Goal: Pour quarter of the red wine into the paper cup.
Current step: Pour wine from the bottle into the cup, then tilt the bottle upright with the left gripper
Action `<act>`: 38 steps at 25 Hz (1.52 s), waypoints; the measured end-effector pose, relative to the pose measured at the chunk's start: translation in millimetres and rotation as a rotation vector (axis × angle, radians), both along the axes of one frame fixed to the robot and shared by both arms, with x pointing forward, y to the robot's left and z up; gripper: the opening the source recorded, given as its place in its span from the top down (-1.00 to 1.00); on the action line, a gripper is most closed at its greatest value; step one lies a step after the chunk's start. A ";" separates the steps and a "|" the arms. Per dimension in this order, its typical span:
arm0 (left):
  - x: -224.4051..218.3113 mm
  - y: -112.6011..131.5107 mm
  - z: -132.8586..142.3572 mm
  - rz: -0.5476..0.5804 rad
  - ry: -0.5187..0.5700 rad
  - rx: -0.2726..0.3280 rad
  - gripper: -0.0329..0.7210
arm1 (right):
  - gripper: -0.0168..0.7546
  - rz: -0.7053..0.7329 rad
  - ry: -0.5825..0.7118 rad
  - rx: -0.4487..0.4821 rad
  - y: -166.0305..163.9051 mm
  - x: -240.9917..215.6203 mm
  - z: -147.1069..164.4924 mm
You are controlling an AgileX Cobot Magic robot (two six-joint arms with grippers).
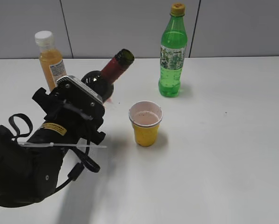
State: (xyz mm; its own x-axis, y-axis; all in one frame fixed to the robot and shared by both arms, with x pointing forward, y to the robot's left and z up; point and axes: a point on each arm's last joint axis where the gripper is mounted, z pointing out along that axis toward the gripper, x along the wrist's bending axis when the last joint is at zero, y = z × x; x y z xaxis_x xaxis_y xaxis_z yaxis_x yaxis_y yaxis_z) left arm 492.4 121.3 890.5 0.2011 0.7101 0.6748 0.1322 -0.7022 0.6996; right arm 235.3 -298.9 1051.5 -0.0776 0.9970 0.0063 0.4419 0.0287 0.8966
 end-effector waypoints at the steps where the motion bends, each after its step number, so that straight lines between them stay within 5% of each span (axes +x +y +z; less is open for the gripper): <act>1: -0.5 0.5 -0.2 0.005 0.001 0.020 -0.50 | -0.58 0.000 0.000 0.000 0.0 0.0 0.0; 13: -2.2 6.8 -2.3 -0.011 0.013 0.324 -0.50 | -0.58 0.000 0.001 0.000 0.0 0.0 -0.1; 38: 7.6 20.1 -2.0 -0.018 0.014 0.493 -0.50 | -0.58 0.000 0.000 0.000 0.0 0.0 0.0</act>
